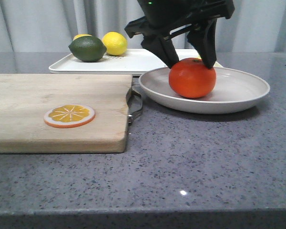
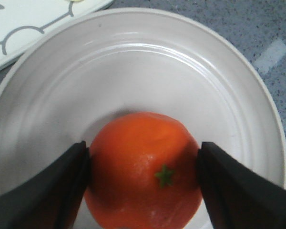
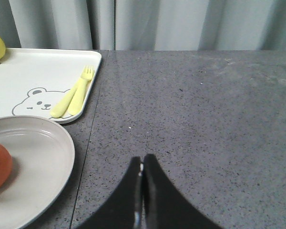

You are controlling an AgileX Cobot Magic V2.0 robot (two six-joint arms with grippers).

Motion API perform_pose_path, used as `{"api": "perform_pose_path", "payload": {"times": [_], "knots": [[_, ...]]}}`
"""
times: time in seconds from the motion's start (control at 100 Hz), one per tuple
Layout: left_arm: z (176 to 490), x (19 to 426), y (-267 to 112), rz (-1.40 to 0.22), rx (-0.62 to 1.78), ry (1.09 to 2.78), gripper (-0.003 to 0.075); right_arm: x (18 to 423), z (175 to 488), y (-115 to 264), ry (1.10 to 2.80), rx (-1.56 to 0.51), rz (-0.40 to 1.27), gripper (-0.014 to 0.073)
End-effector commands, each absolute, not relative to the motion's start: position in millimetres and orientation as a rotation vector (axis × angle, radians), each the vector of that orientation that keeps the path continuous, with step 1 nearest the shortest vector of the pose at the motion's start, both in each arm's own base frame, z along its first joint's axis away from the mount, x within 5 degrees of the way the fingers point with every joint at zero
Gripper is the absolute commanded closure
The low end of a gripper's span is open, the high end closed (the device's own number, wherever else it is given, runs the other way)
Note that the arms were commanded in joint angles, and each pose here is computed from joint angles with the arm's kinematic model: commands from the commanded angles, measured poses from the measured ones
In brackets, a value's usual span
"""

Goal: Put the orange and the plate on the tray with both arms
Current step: 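Lift the orange with the left gripper and lower it onto the white plate, then open the left gripper and raise it away from the orange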

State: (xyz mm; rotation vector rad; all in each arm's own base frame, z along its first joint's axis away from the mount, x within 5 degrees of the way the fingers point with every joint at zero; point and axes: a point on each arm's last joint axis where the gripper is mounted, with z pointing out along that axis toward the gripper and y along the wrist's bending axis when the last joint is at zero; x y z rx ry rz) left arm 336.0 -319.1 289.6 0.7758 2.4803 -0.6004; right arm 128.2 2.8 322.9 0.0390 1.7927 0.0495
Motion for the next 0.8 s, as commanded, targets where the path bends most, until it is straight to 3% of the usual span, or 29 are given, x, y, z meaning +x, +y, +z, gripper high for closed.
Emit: {"api": "perform_pose_path", "payload": {"times": [0.0, 0.17, 0.49, 0.61, 0.79], "knots": [[329, 330, -318, -0.672, 0.739, 2.349, 0.0335, 131, 342, 3, 1.684, 0.028, 0.048, 0.0662], [329, 330, -318, -0.672, 0.739, 2.349, 0.0144, 131, 341, 3, 1.685, 0.028, 0.048, 0.0662], [346, 323, -314, -0.702, 0.729, 2.316, 0.0137, 131, 342, 3, 1.684, 0.028, 0.048, 0.0662], [360, 317, -308, -0.709, 0.732, 2.278, 0.0195, 131, 342, 3, 1.684, 0.028, 0.048, 0.0662], [373, 305, -297, -0.719, 0.715, 2.241, 0.0404, 131, 342, 3, 1.684, 0.028, 0.048, 0.0662]]}}
